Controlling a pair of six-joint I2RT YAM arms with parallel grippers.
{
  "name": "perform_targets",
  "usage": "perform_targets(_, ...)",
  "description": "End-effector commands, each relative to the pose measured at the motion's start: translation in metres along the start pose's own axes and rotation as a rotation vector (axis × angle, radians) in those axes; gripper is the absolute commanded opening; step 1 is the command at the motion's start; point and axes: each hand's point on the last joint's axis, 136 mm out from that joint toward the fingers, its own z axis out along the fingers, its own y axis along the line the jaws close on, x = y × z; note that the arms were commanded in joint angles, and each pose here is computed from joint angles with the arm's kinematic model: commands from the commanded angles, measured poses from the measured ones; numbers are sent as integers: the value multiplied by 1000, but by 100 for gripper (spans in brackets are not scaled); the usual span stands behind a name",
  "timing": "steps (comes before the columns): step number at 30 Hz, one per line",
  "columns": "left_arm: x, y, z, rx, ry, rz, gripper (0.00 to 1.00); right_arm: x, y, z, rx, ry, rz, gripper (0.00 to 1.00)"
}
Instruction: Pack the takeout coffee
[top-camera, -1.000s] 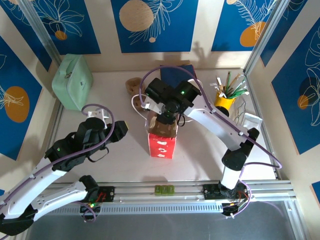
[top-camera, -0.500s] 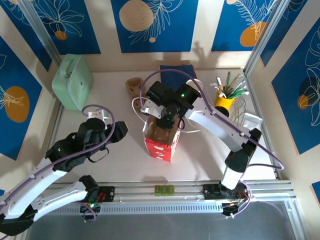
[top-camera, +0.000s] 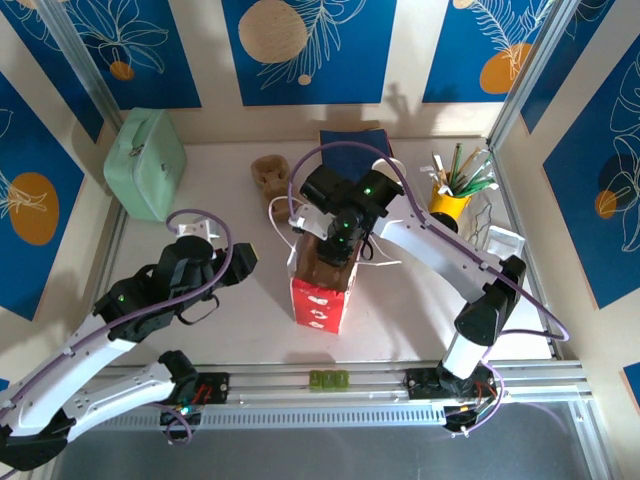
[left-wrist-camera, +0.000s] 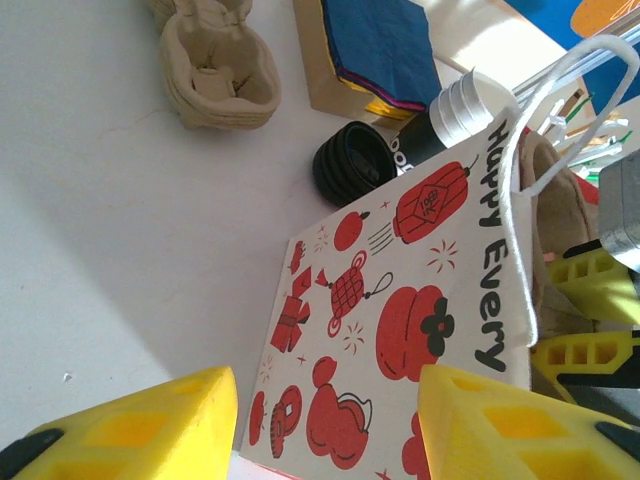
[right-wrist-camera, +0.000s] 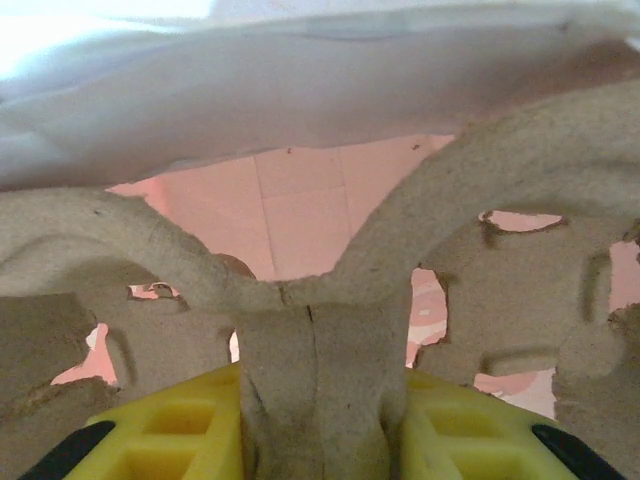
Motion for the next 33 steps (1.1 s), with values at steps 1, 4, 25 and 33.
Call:
perform_targets(1,3,3,4,-16,5,13,52,2,12,-7,-64,-32,22,33)
perform_targets(4,2,-5,7,14,10,46,54,2,15,-5,-79,-32,26,33)
perform_targets(25,36,-92,26,400,219,468,50,7,19,-1,-146,-115,72,32)
perform_targets(33,30,-95,39,363,203,489,41,9,20,4,-158,-108,76,33)
